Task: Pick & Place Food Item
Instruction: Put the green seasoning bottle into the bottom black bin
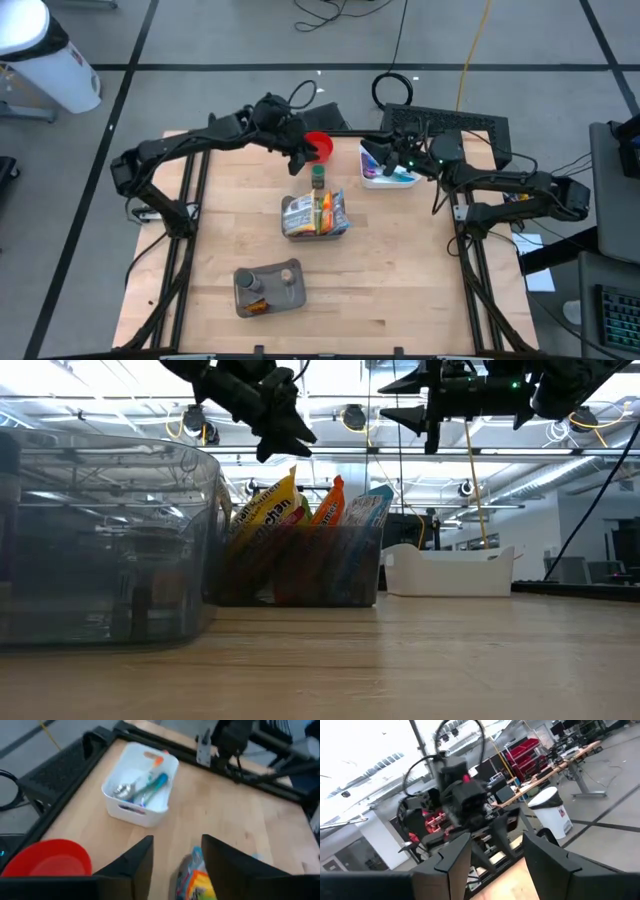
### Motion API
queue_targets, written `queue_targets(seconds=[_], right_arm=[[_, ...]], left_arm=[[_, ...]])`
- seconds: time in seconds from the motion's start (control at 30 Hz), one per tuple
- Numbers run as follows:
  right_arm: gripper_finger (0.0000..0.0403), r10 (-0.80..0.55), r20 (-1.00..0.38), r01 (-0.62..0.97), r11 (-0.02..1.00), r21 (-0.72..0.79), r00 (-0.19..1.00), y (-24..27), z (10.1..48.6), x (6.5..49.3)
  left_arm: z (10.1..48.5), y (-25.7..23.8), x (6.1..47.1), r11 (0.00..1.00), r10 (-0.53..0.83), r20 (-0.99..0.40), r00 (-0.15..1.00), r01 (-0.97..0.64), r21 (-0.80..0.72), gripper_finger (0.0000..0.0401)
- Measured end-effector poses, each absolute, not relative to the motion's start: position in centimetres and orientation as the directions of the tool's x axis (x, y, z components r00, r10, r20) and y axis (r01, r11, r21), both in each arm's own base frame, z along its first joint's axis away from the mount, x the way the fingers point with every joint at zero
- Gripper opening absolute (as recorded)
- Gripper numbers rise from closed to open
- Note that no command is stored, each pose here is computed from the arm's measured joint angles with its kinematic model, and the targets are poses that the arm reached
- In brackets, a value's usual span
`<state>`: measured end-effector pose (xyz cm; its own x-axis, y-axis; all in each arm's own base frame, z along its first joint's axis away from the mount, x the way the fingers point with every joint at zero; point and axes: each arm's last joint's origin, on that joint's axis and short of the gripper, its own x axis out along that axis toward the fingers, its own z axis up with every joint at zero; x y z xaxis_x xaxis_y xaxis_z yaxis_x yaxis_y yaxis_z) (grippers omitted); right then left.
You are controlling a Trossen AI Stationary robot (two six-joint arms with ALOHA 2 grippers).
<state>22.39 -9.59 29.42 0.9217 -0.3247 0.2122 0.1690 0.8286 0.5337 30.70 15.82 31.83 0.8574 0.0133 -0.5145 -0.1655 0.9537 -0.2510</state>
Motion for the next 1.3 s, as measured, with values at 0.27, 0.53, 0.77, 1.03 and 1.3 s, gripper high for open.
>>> queue_targets(seconds=[0.27, 0.53, 0.77, 1.03, 1.3], right_arm=[[0.0171, -0.319, 0.218, 0.158, 0.827, 0.54, 0.923, -9.6, 29.5, 22.3], [0.0171, -0.324, 0.202, 0.178, 0.833, 0.523, 0.924, -9.8, 29.4, 22.3], [0.0171, -0.347, 0.166, 0.214, 0.822, 0.528, 0.923, -10.3, 29.0, 22.1], [0.0171, -0.283, 0.165, 0.155, 0.831, 0.534, 0.945, -10.8, 29.0, 21.8], [0.0171, -0.282, 0.164, 0.154, 0.828, 0.539, 0.945, -10.8, 29.0, 21.8]], left_arm=[[33.1, 17.8, 29.6, 0.948, 0.073, -0.505, 0.86, -0.216, -0.232, 0.0259], [33.1, 16.7, 29.8, 0.99, 0.025, -0.564, 0.825, -0.099, -0.102, 0.0289], [30.3, 15.6, 32.0, 0.992, -0.02, -0.653, 0.757, -0.064, -0.105, 0.0274], [27.1, 14.9, 34.1, 0.995, 0.072, -0.753, 0.654, -0.097, 0.011, 0.0263], [26.2, 15.4, 34.3, 0.997, 0.068, -0.767, 0.638, -0.078, 0.023, 0.0259]])
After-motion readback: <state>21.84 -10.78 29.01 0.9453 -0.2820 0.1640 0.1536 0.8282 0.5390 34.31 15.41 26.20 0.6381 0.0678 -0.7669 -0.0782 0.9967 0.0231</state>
